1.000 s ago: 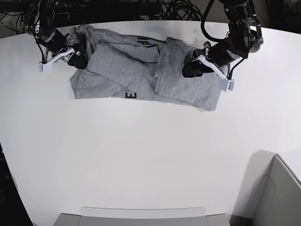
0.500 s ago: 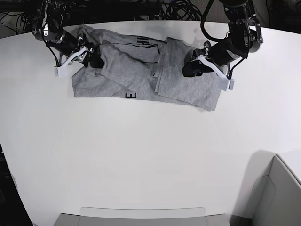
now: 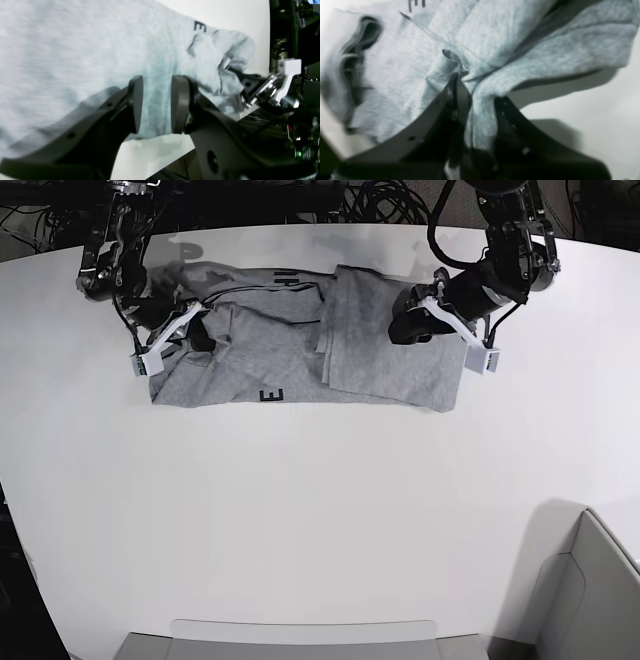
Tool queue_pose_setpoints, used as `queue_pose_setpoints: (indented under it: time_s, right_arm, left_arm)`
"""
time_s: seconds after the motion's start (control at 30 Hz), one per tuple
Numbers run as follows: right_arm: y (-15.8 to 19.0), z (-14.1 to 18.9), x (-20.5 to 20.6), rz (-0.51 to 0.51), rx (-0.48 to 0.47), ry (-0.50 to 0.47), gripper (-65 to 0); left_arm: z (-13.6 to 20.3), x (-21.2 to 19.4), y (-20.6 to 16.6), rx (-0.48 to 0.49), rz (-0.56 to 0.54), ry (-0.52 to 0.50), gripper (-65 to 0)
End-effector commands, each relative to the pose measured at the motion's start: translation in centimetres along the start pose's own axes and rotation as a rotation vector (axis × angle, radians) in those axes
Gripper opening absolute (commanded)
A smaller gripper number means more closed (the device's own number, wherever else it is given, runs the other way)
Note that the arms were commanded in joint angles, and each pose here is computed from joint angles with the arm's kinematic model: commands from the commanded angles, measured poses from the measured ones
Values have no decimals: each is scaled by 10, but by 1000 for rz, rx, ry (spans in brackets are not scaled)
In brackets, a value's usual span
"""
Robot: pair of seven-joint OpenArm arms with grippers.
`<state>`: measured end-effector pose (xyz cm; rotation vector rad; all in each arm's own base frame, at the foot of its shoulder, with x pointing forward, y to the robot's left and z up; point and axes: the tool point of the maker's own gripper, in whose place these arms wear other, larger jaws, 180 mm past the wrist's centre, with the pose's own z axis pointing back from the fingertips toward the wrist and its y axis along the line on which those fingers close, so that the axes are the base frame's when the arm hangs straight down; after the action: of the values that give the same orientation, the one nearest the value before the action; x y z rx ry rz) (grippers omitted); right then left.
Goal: Fold the T-shirt properly
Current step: 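Grasp the other strip end with the right gripper and fold it inward, then press the right gripper down on the folded bundle to flatten it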
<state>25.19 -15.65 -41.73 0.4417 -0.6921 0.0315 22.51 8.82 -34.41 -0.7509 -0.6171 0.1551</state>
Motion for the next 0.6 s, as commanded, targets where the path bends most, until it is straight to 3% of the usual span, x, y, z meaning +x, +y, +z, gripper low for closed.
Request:
queue_pose_setpoints:
  time_s: [0.0,0.17,0.27,0.43,0.57]
  right_arm:
    - [-25,8,15,59,-92,-7,-650]
    - [-85,35,61,89,-333,-59,-650]
    - [-92,44,82,152,-404,-75,-650]
    - [-51,38,100,395,-453,-31,-650]
    - [6,32,112,537,-497,-38,-650]
  left_arm:
    - [2,6,-6,-22,-12,-19,-454]
    - [3,5,-5,-19,-11,-15,-454]
    - [3,4,-5,-18,-8,-12,-454]
    - [6,5,1,-1,-23,-6,-454]
    - [15,4,13,36,-54,17,-454]
